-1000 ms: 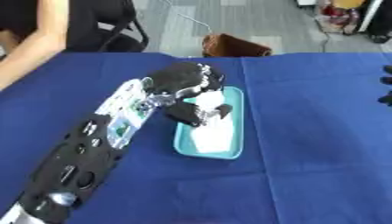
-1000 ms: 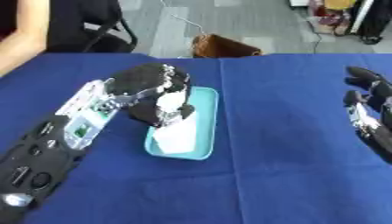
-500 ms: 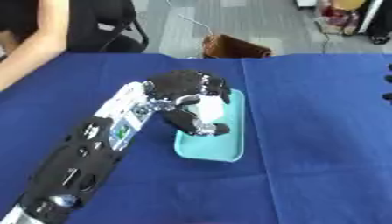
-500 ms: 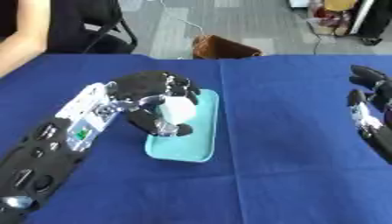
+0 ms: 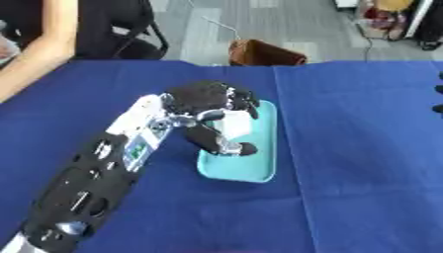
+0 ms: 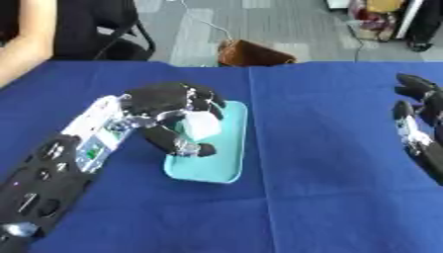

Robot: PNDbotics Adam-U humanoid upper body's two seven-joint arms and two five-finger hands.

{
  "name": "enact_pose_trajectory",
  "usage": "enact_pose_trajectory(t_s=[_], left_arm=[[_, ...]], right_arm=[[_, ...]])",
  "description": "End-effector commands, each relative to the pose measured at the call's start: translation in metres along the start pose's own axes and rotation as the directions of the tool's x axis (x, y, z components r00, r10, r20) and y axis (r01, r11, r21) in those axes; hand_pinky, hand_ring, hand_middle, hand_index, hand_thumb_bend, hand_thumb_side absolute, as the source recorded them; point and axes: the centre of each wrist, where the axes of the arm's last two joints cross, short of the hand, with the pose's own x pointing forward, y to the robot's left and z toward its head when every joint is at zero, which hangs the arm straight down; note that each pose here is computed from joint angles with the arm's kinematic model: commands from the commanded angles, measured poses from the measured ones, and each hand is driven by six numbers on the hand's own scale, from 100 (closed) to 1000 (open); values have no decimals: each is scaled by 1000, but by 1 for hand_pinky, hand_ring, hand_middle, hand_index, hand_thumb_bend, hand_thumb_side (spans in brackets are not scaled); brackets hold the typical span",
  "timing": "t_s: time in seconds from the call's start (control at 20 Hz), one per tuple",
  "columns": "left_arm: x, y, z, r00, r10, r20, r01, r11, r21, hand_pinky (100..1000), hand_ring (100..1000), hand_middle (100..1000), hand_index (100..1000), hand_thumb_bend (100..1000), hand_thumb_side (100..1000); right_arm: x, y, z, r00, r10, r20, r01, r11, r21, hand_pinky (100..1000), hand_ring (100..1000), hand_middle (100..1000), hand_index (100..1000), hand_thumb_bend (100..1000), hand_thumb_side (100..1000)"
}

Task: Pick up objects on the table and place them in the box.

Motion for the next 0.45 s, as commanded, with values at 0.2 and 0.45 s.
enact_pose_trajectory(t_s=[0.2,0.45], left_arm=[[-2,12,2,1000,-26,2,25,999,32,716,798,824,800,481,1000],[3,20,6,999,-23,34,20,998,66,694,764,791,798,465,1000]], right_arm=[[6,-8,-5,1000,16,26,-16,1000,-14,746,886,914,924,100,730],[4,-10,-2,1000,18,13,-18,999,-29,741,882,914,930,100,736]])
